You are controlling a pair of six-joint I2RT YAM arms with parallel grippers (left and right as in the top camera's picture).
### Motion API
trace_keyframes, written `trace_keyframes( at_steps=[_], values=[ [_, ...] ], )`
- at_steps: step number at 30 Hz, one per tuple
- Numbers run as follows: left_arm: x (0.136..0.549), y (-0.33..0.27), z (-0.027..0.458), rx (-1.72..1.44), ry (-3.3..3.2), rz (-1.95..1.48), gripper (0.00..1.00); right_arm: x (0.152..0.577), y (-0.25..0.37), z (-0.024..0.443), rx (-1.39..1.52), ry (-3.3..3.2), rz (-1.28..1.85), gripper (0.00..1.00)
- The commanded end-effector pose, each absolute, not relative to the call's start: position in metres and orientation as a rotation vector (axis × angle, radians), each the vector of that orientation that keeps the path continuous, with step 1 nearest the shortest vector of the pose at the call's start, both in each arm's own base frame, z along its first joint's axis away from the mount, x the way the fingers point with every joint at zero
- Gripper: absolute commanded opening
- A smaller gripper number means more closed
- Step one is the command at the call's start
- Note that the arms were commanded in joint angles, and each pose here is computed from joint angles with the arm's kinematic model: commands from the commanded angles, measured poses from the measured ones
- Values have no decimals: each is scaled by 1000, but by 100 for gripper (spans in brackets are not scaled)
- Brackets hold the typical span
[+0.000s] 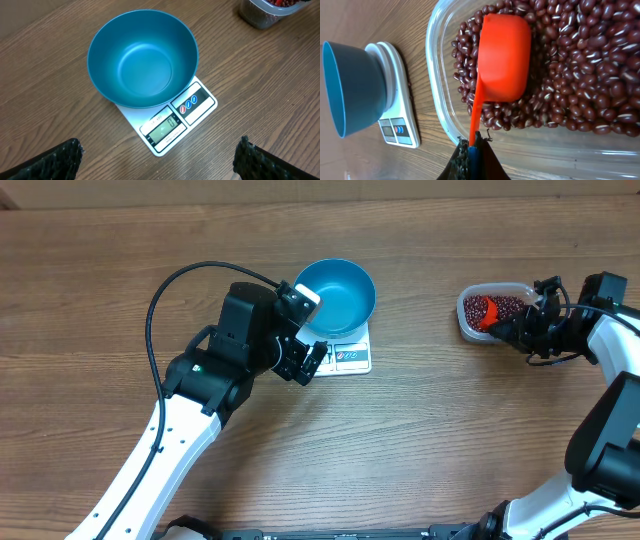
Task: Scoop item into bowl and weigh 150g on scale
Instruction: 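Dip the red scoop into the beans and scoop with the right gripper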
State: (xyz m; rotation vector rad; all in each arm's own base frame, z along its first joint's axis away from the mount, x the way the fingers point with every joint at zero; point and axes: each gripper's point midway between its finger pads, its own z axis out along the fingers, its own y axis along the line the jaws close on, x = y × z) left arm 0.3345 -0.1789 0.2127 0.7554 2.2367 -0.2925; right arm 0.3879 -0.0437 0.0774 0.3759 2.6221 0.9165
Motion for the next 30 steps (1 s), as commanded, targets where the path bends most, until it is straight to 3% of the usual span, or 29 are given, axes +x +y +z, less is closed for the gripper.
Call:
trace_keyframes(
  at_steps=[1,9,30],
  values=[
    [332,-179,220,775,2207,-300,100,386,-42,63,433,2650,945,4],
    [332,-179,220,775,2207,-300,100,382,-61,53,539,2633,967,4],
    [332,-179,220,775,2207,-300,100,392,-57,85,519,2421,1233,4]
  ],
)
